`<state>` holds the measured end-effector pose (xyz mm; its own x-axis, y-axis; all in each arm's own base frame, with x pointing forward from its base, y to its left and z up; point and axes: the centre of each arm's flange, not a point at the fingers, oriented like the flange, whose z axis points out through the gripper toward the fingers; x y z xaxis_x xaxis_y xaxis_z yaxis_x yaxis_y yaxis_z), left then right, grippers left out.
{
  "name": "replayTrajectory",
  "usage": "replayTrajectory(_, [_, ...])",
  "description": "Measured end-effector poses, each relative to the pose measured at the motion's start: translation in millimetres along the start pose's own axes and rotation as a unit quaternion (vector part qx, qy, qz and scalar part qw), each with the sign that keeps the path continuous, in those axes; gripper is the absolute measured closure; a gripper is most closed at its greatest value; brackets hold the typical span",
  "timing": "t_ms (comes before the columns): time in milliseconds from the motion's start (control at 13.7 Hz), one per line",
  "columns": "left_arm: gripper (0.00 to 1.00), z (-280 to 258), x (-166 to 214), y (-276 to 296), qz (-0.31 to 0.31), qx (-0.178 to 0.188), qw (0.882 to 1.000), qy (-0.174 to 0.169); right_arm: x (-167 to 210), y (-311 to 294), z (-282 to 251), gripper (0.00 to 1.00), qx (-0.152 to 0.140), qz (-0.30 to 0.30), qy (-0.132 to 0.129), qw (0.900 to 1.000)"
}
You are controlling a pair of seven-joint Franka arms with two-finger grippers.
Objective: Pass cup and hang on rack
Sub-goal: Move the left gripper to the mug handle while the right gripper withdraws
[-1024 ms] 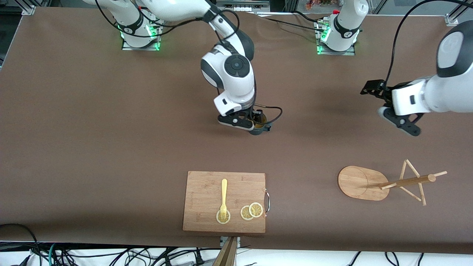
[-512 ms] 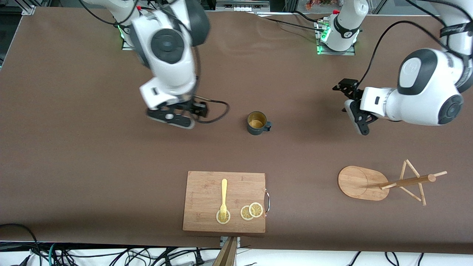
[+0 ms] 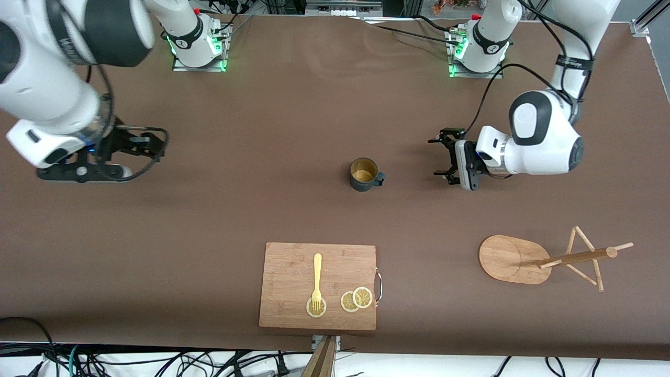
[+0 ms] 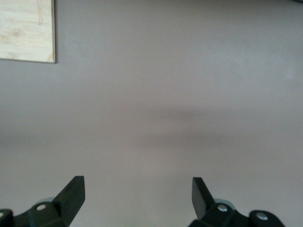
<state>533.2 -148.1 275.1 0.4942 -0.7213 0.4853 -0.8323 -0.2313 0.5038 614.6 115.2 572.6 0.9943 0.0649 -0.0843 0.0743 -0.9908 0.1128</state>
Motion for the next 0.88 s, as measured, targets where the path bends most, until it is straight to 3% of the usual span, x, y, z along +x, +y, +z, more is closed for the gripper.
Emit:
replayTrajectory(293, [0.0, 51.2, -8.4, -8.1, 0.081, 0.032, 0.995, 0.056, 4.8, 77.5, 26.4, 0.0, 0.04, -0.033, -0.02, 0.998])
replayTrajectory(512, [0.0, 91.2, -35.0, -25.6, 0.144, 0.047, 0.981, 0.125, 3.4, 98.1, 40.2, 0.0, 0.069, -0.048, -0.023, 0.996])
replayTrajectory(659, [0.0, 114.4, -54.2, -37.0, 0.18, 0.06, 0.97, 0.153, -6.4, 101.3, 38.5, 0.0, 0.068, -0.063, -0.016, 0.996])
replayTrajectory(878, [0.0, 125.3, -57.9, -49.4, 0.216, 0.074, 0.959, 0.167, -33.7, 106.1, 34.0, 0.0, 0.071, -0.065, 0.015, 0.995])
